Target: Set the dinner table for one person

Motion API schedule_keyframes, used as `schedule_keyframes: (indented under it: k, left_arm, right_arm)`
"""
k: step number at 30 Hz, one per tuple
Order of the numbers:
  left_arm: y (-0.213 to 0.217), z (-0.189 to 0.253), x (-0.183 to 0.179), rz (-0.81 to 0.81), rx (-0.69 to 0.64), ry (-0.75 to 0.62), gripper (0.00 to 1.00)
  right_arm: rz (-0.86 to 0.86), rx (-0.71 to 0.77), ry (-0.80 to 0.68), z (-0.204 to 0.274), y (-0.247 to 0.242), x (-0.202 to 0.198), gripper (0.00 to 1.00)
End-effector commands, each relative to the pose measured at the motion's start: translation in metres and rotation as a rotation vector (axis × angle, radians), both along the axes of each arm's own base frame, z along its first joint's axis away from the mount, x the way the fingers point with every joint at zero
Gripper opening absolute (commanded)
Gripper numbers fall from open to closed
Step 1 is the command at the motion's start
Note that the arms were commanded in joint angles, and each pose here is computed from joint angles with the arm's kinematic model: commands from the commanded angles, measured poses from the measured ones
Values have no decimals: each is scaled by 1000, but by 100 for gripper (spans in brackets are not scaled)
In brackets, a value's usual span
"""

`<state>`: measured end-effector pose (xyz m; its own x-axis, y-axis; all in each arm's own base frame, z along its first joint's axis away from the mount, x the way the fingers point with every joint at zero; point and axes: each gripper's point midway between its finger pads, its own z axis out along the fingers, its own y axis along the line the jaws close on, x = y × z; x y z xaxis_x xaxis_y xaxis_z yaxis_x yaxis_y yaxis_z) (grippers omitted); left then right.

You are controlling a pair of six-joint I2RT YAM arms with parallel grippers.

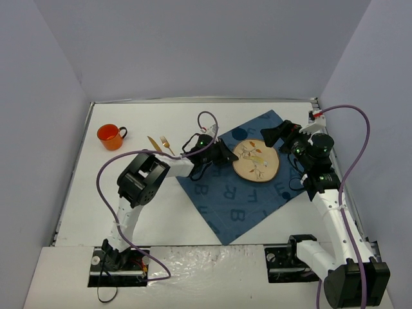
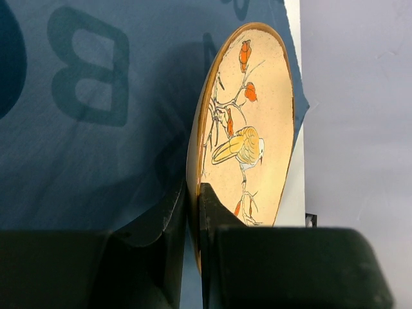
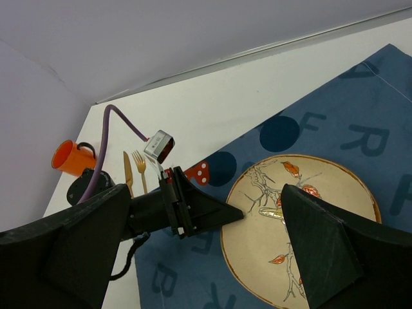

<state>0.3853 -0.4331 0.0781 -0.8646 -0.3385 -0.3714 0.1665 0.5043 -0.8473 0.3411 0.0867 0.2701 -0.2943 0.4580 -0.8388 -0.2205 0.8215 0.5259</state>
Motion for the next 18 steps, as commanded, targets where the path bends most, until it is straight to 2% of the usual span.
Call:
schedule_keyframes:
  k: [1, 9, 14, 18]
  left_arm:
    - [-29, 121, 16, -46, -294, -222, 0]
    - [-28, 81, 16, -26, -260, -135, 0]
    - [-24, 76, 15, -9, -251, -112, 0]
    - [-19, 62, 14, 5, -192, -74, 21]
  right_arm:
    - [-3, -23, -105, 29, 0, 4, 100]
    - [-15, -35, -96, 25, -2, 5, 100]
    - [-16, -37, -92, 22, -2, 4, 100]
    - [-23, -41, -92, 21, -4, 4, 100]
